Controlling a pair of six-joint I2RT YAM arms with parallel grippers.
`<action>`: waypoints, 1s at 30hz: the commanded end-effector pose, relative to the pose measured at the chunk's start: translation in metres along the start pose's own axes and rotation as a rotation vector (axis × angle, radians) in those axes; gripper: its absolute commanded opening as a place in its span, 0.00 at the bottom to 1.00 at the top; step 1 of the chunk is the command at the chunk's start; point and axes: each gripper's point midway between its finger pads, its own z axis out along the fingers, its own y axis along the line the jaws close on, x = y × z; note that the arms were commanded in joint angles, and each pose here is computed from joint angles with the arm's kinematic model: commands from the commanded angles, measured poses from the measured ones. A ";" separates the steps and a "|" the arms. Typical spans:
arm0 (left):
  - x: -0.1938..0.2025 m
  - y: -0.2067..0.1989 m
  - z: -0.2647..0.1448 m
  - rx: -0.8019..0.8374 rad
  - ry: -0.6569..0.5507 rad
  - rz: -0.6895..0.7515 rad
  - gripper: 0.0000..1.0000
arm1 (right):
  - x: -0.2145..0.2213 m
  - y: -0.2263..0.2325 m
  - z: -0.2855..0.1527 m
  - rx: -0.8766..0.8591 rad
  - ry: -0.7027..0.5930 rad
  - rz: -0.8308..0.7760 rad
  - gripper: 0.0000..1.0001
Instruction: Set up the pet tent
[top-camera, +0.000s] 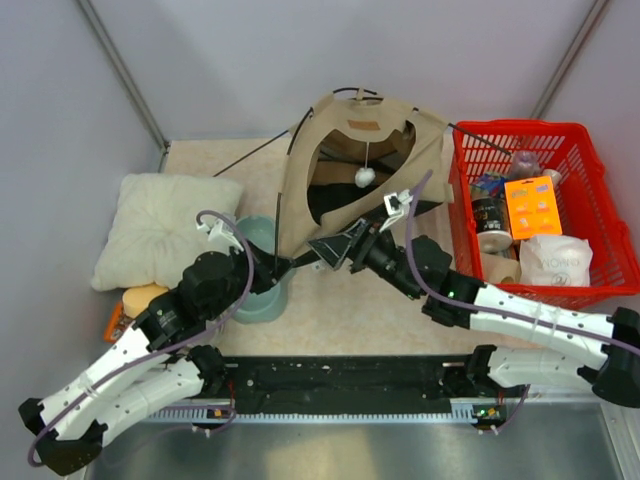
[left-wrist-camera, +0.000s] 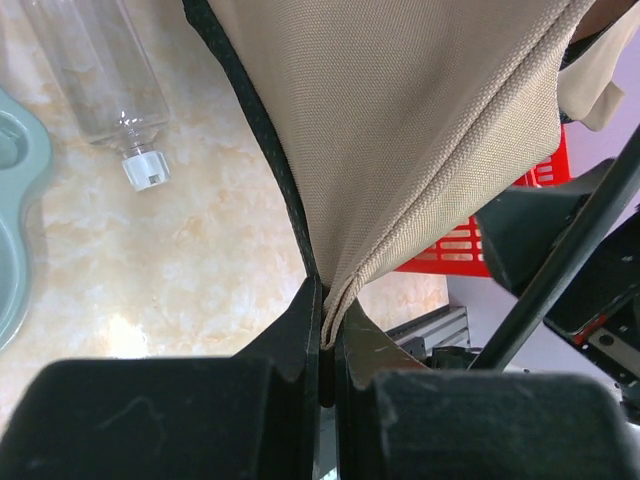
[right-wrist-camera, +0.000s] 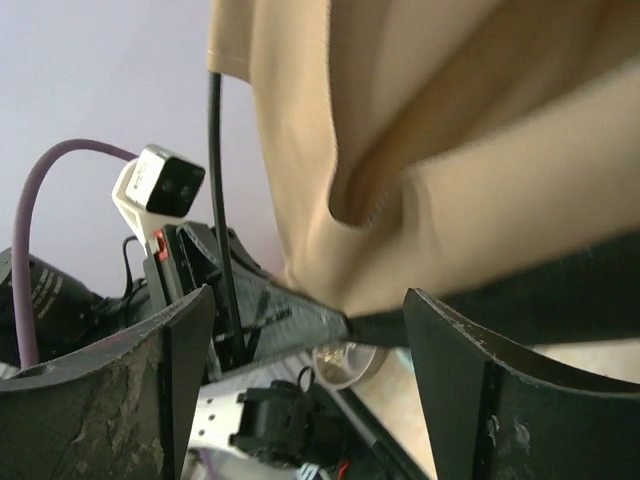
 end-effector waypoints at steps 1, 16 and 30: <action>-0.002 -0.006 0.005 0.019 -0.001 0.017 0.00 | 0.015 -0.021 -0.020 0.083 0.030 0.248 0.78; -0.005 -0.023 0.005 0.055 0.016 0.021 0.00 | 0.006 -0.030 0.014 0.006 -0.178 0.551 0.94; -0.008 -0.027 0.003 0.074 0.004 0.000 0.00 | 0.022 -0.031 0.023 -0.028 -0.142 0.644 0.02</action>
